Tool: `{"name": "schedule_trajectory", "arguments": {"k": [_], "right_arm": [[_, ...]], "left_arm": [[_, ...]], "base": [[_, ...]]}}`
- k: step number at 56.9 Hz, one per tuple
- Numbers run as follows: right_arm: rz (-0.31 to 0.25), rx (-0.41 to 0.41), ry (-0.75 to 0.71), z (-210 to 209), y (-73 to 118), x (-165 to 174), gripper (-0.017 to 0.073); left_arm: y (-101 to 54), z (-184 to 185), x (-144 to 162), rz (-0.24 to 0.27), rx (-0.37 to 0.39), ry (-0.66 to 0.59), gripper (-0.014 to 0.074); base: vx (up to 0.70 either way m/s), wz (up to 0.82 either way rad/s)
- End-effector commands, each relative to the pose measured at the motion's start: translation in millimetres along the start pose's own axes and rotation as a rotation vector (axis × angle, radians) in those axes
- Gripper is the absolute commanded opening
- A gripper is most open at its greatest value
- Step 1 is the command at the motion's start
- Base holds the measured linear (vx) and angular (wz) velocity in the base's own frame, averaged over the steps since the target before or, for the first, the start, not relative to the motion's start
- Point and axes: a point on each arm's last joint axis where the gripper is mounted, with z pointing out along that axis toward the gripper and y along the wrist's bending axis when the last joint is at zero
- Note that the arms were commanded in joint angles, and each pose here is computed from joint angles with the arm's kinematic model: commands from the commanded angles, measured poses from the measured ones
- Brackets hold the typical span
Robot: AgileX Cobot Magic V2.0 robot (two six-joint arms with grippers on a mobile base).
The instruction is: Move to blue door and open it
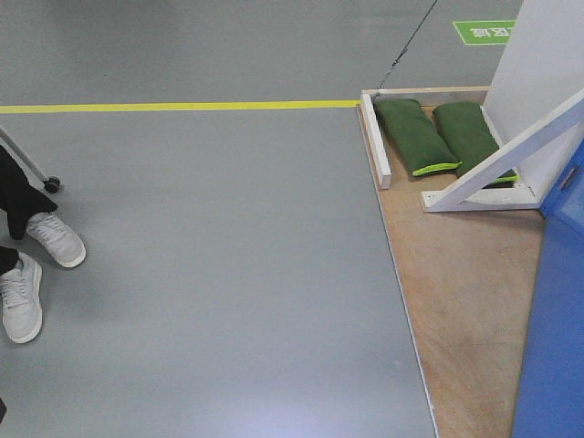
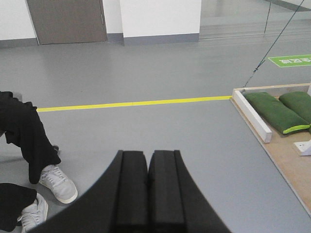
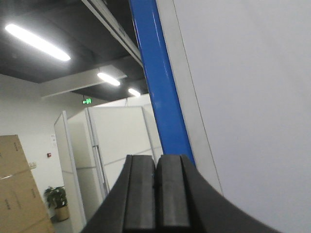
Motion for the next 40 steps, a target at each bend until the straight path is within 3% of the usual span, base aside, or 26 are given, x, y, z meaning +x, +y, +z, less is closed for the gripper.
{"name": "schedule_trajectory", "arguments": {"k": [1,11,20,28,40], "right_arm": [[0.064,0.009,-0.054,0.9,-0.9,-10.2,0.0012],[0.106,-0.008,0.034,9.8,5.0,9.6,0.0012],[0.139,-0.078,0.115,10.3,26.3,22.9,0.0012],[0.208,-0.143,0.151,6.8,47.3,27.7,0.0012],[0.257,-0.197,0.177,2.9,64.4,30.7,0.0012]], "left_arm": [[-0.1,-3.9,-16.7,-0.009,0.007,-0.123,0.0073],[-0.1,-3.9,-16.7,-0.009,0.007,-0.123,0.0073],[-0.1,-3.9,-16.7,-0.009,0.007,-0.123,0.0073],[-0.1,-3.9,-16.7,-0.009,0.007,-0.123,0.0073],[-0.1,-3.9,-16.7,-0.009,0.007,-0.123,0.0073]], "base": [[0.00,0.00],[0.00,0.00],[0.00,0.00],[0.00,0.00],[0.00,0.00]]}}
